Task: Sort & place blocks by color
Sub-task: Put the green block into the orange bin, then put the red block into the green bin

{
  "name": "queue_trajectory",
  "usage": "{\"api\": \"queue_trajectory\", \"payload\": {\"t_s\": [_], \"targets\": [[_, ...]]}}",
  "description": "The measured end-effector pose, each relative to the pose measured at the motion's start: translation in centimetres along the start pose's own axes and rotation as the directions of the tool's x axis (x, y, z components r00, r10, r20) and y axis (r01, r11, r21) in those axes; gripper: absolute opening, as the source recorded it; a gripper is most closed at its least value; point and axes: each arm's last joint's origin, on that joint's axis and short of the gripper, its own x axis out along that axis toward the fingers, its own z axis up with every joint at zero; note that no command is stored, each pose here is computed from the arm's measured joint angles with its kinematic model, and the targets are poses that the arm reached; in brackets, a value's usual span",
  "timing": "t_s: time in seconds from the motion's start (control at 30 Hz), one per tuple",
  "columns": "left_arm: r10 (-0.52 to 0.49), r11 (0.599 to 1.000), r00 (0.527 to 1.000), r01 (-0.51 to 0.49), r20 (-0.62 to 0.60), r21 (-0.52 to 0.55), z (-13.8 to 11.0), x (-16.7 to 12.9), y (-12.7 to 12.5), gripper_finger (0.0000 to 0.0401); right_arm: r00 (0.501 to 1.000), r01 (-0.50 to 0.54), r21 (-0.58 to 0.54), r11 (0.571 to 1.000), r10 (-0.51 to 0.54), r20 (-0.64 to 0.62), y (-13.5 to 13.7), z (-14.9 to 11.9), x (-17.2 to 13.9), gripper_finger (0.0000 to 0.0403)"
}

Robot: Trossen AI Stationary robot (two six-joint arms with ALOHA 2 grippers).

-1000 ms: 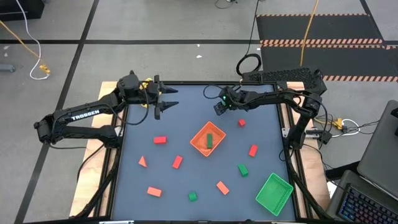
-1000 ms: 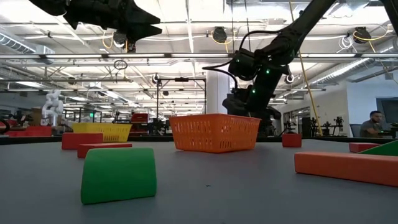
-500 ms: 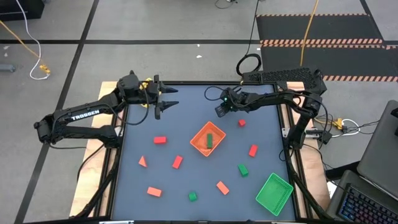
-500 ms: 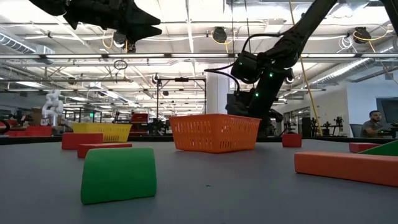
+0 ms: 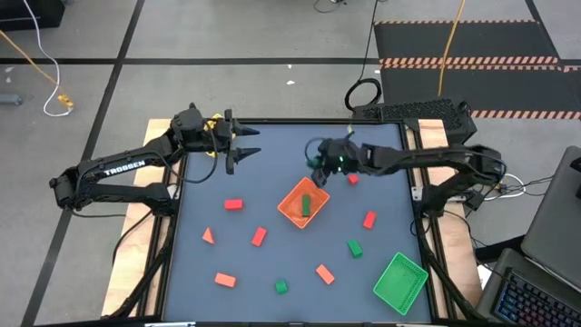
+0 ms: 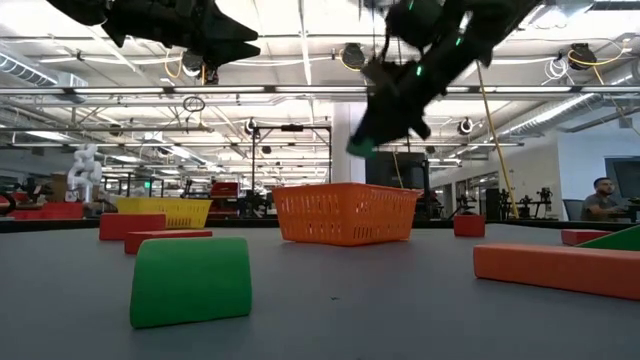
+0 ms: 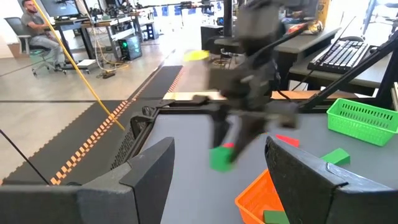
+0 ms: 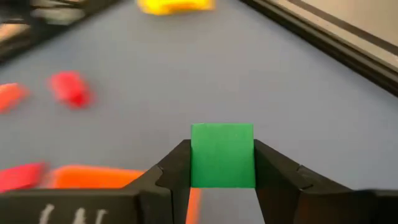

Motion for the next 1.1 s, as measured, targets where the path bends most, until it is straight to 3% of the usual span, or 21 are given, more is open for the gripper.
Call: {"api": "queue_trajectory", "payload": {"t_s": [0.17,0.3,0.57,1.1], "targets": [[0.000,1.000,1.000,0.000,0.001,-0.010,0.0,0.0,0.0,0.0251,0.994,-0.113,-0.048,0.992,0.113,0.004,3.6,-0.9,-1.8,0.0138],[0.000,1.000,1.000,0.000,0.003,-0.023,0.0,0.0,0.0,0.0251,0.989,-0.140,-0.045,0.989,0.138,-0.045,5.0,-2.2,-1.2,0.0145],[0.000,1.000,1.000,0.000,0.002,-0.024,0.0,0.0,0.0,0.0250,0.986,-0.115,-0.044,0.992,0.109,-0.127,5.4,-3.9,0.7,0.0140],[0.000,1.000,1.000,0.000,0.001,-0.019,0.0,0.0,0.0,0.0250,0.986,-0.110,-0.045,0.993,0.103,-0.128,5.3,-3.8,0.4,0.0229]]}}
